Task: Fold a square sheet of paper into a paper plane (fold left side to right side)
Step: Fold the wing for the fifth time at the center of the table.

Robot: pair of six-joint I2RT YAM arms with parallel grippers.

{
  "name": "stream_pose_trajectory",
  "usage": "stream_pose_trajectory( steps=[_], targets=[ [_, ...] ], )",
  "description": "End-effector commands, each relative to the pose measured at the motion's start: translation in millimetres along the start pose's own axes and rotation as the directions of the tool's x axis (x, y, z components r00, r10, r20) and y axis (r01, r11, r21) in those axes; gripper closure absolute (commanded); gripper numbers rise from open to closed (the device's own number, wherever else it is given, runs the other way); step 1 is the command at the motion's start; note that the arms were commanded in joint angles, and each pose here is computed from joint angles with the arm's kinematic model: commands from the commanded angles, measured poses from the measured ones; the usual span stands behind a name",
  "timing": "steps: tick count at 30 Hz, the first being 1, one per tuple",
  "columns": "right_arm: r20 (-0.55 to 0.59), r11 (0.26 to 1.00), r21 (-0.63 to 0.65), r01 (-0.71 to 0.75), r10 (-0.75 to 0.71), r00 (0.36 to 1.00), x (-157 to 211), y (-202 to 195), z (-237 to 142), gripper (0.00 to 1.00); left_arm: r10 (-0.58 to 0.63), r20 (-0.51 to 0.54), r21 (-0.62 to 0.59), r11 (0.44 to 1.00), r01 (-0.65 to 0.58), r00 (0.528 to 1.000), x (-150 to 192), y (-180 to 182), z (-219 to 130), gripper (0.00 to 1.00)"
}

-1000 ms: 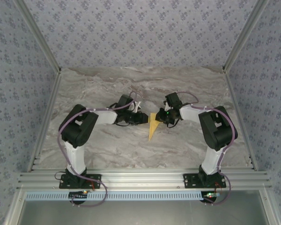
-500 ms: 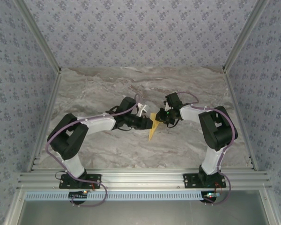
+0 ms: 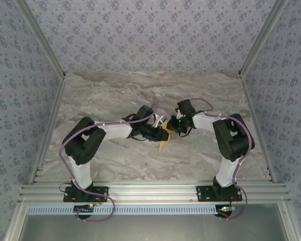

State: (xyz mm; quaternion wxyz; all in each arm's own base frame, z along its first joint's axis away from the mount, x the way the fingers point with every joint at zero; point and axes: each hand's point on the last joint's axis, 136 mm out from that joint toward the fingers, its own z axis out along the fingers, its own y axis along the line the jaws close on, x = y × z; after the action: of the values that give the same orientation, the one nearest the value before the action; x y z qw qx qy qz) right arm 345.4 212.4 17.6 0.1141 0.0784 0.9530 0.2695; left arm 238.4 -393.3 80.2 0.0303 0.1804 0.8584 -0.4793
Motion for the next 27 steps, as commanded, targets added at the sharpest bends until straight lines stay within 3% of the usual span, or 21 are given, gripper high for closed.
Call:
stream_pose_trajectory(
  steps=[1, 27],
  targets=[
    [-0.077, 0.989, 0.142, -0.030, 0.041, 0.996, 25, -39, 12, 0.84, -0.002, -0.040, -0.068, 0.998, -0.001, 0.999, 6, 11, 3, 0.77],
    [-0.086, 0.989, 0.150, 0.009, 0.004, 0.996, 26, -40, 11, 0.84, -0.059, -0.087, -0.177, 0.983, 0.043, 0.994, 19, 48, 14, 0.77]
  ],
)
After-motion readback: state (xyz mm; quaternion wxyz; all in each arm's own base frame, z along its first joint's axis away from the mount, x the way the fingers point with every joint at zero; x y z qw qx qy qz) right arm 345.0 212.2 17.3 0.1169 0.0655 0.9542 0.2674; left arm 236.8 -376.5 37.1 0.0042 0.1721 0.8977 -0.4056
